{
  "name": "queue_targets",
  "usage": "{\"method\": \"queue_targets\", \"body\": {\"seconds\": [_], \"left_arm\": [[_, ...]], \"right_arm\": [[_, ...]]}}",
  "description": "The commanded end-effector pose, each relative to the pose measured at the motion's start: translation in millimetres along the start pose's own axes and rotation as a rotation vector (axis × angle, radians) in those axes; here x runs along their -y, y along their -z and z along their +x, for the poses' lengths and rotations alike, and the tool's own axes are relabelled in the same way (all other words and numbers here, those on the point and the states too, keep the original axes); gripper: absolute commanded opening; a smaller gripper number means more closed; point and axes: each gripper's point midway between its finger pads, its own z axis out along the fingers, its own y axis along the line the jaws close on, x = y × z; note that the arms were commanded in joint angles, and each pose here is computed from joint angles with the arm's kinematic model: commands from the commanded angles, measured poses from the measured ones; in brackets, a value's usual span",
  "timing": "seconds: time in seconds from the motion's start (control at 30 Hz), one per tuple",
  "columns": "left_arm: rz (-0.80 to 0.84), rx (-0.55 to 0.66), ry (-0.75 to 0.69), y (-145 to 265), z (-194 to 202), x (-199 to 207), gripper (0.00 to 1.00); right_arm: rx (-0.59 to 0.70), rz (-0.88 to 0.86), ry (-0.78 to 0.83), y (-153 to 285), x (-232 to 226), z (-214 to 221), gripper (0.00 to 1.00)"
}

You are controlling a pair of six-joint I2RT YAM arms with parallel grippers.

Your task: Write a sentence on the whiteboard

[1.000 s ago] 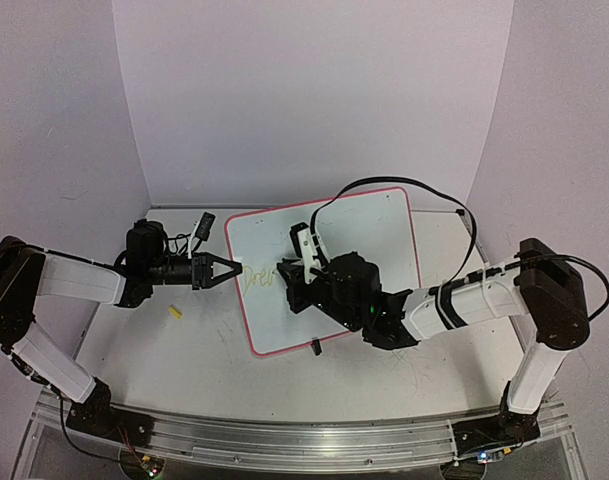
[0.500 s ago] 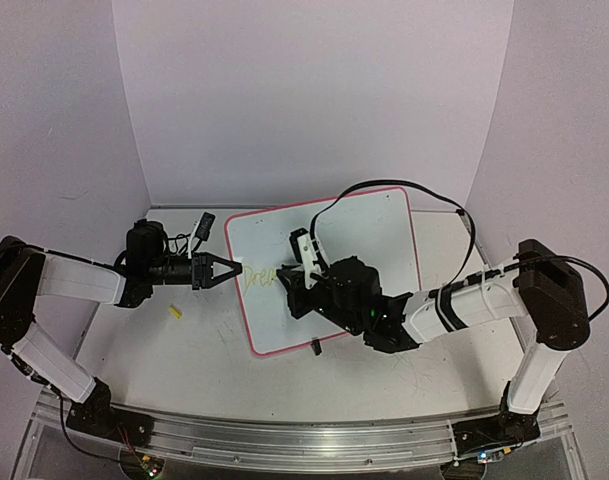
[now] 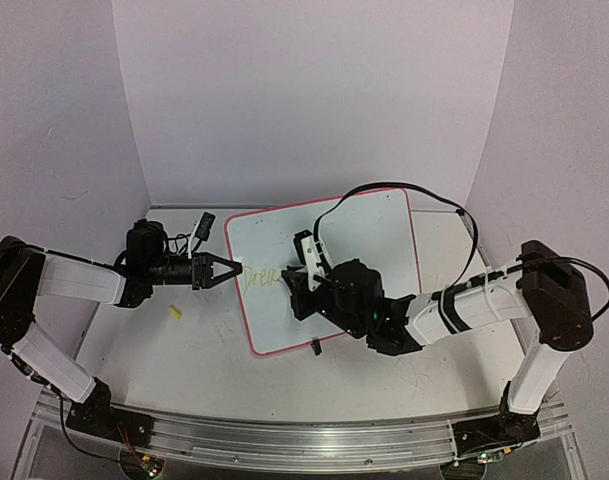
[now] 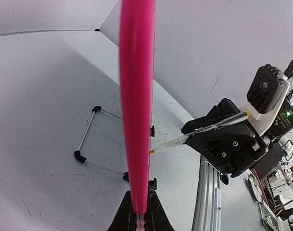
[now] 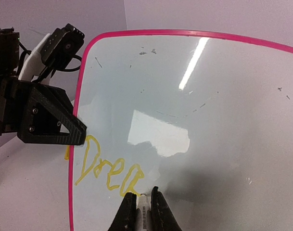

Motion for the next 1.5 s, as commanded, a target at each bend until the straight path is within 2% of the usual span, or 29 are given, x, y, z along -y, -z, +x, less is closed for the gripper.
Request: {"method": "queue_targets", "body": {"seconds": [0.0,0.17,0.33,0.57,1.17,1.47], "left_arm": [[0.023,-0.001,-0.074,-5.4,-5.8,6.5,0.0],[0.019,-0.001,-0.077,-5.9,-5.3,4.6,0.0],[0.02,-0.003,-0.092,-6.0,-4.9,5.3,0.0],[0.024,-0.02,-0.084,-9.8,2.4,5.0,0.0],[0.016,-0.024,-0.087,-11.0,0.1,4.5,0.0],[0.011,-0.021,-0.094,-10.9,-1.6,5.8,0.0]], "right_arm": [[0.055,-0.019,0.0,16.6,6.2,-24.6,0.0],[0.196,-0.212,-0.006,50.8,-19.2,-75.4,0.0],[0.168,-0.302,0.044,46.2,-25.3,-70.4,0.0],[0.178,-0.248,0.121,40.2,-18.6,-78.1,0.0],[0.065,-0.217,0.109,22.4,-16.7,-40.6,0.0],[0.051,-0.2,0.107,20.4,-16.3,-34.2,0.0]]}}
